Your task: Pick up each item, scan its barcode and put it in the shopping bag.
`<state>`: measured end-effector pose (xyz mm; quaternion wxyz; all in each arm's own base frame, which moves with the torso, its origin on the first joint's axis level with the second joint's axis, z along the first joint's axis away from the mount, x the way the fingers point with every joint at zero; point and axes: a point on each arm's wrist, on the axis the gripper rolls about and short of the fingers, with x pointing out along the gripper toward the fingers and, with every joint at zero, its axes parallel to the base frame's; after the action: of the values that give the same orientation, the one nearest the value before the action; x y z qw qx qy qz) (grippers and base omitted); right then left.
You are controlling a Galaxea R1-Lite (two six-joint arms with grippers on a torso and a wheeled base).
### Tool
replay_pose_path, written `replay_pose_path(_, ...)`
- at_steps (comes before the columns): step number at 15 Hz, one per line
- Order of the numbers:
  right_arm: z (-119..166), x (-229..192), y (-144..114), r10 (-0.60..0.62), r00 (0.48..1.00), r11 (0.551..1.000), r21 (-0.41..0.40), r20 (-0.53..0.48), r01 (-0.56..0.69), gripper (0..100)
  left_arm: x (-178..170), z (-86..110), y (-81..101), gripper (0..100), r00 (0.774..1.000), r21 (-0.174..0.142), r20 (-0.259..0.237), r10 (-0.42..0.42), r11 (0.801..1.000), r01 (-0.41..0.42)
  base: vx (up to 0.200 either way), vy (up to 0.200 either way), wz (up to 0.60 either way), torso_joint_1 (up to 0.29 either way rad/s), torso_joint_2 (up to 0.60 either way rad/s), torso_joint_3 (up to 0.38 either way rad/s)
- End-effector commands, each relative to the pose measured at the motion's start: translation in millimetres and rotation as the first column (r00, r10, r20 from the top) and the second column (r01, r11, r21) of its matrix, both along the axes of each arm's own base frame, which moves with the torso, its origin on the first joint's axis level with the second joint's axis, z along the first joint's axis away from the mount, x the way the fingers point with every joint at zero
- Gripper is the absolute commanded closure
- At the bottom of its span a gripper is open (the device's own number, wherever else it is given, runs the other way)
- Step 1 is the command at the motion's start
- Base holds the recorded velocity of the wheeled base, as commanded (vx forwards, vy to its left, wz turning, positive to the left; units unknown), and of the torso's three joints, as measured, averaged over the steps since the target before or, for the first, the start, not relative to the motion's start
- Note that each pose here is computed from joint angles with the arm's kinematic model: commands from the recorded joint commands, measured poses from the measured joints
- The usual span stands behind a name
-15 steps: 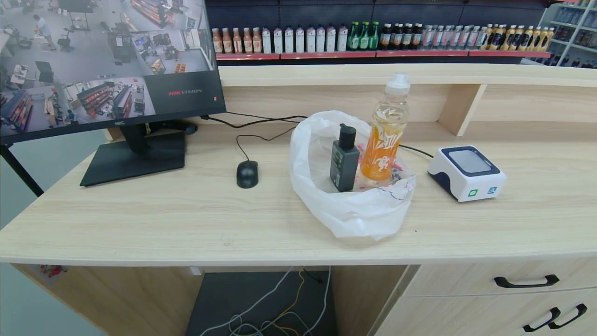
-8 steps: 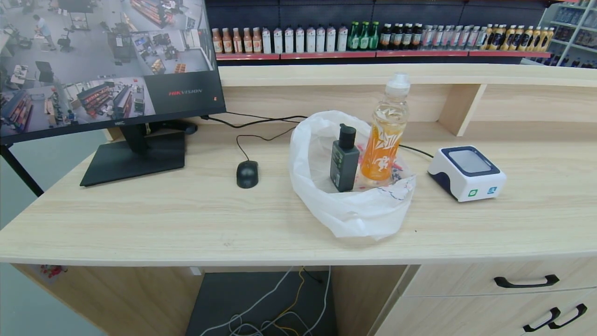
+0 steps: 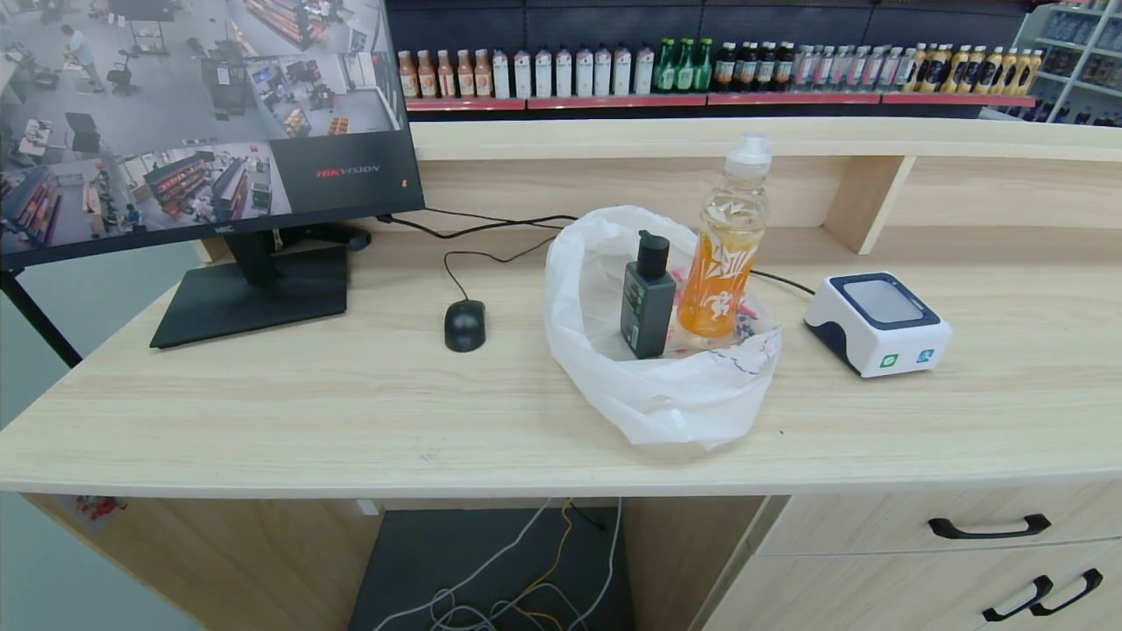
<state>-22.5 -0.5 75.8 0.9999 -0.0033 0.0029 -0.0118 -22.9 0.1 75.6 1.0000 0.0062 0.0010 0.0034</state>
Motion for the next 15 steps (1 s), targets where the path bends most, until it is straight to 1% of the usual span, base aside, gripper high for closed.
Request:
replay_pose_path(1,-0.1,-0.4,0.0,0.001,1.000,1.000,0.004,0.006,-0.001,0,0.0,0.0,0.0,0,1.000,0.000,0.000,0.001,1.000,-0.001,-0.200,0.000,0.00,0.032,0.01,0.007)
replay_pose_path(11,-0.1,-0.4,0.0,0.001,1.000,1.000,0.007,0.006,-0.001,0,0.0,0.0,0.0,0,1.000,0.000,0.000,0.001,1.000,-0.001,0.000,0.000,0.00,0.000,0.00,0.000)
replay_pose_path(15,-0.1,-0.4,0.0,0.001,1.000,1.000,0.005,0.006,-0.001,0,0.0,0.0,0.0,0,1.000,-0.002,0.000,0.001,1.000,-0.001,0.000,-0.200,0.00,0.004,0.00,0.000)
